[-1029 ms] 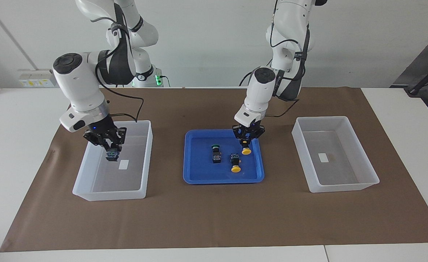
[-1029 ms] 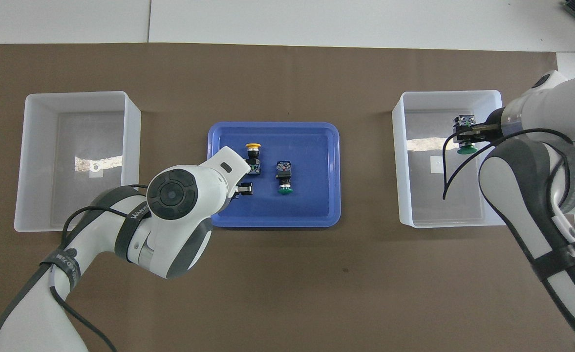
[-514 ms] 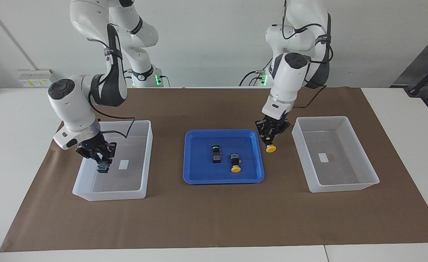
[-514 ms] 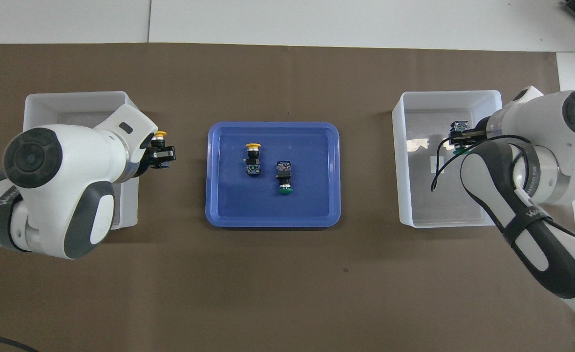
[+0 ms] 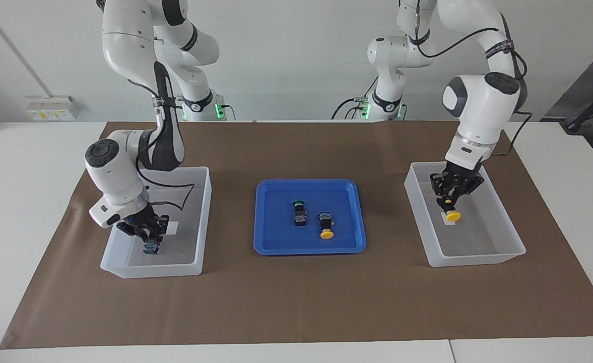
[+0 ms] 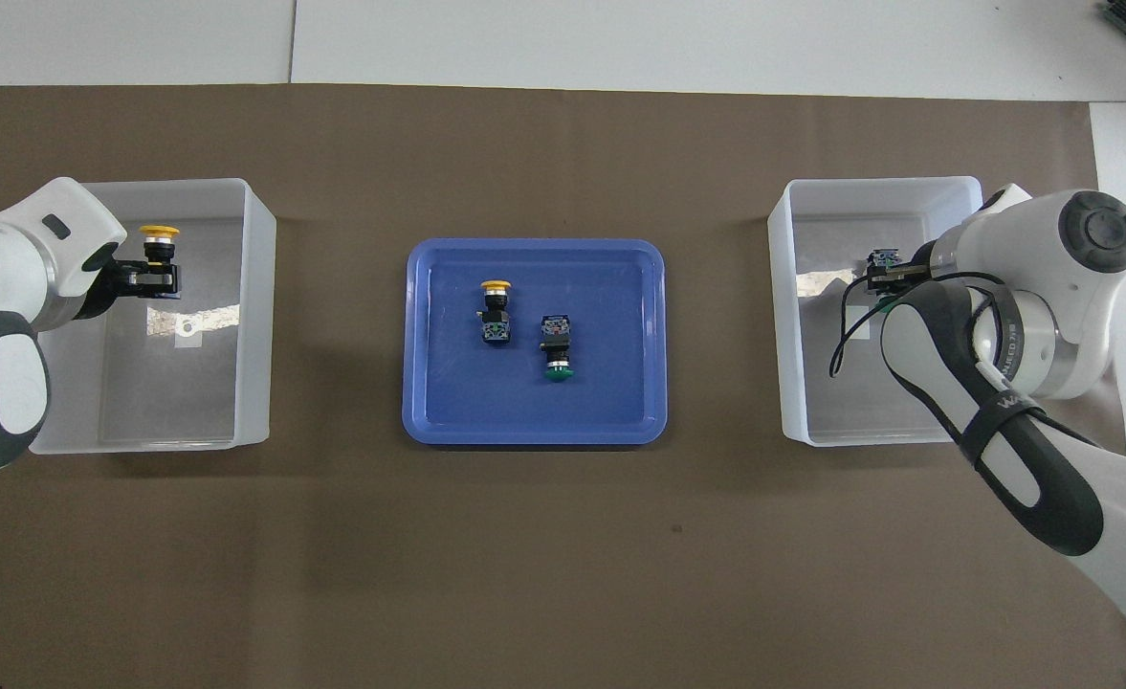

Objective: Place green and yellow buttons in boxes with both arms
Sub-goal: 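Lower the yellow button into the box while the right gripper returns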

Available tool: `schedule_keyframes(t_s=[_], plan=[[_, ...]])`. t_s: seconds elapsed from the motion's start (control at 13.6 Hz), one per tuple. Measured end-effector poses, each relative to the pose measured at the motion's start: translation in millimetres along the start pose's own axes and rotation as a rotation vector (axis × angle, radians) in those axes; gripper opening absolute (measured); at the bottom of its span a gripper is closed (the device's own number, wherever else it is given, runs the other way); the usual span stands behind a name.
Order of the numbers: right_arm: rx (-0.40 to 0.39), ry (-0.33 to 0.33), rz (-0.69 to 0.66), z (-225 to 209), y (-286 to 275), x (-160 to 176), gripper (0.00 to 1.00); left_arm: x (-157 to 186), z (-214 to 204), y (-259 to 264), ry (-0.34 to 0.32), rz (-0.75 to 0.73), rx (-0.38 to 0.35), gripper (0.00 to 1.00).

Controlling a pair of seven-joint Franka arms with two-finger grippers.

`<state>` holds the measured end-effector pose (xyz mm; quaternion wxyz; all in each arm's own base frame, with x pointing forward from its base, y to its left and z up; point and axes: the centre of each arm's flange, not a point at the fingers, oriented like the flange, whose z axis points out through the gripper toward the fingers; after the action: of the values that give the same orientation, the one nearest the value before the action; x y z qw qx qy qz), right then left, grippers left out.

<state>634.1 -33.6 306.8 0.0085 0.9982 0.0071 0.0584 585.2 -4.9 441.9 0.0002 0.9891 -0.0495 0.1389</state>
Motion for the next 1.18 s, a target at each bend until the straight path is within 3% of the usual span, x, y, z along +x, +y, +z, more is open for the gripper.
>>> schedule_keyframes(t_s=[0.29,0.37,0.73,1.18], plan=[[0.007,0.021,-0.010,-18,-11,4,0.93,2,30,-26,0.019,0.015,0.017,0.33],[0.013,0.031,-0.025,-34,-20,6,1.00,3,40,-27,0.020,0.013,0.019,0.33],[0.054,0.080,-0.146,-115,-122,-4,1.00,7,77,-37,0.034,0.000,0.028,0.33],[0.102,0.084,-0.135,-118,-260,-38,1.00,7,123,-31,0.067,0.012,0.030,0.33]])
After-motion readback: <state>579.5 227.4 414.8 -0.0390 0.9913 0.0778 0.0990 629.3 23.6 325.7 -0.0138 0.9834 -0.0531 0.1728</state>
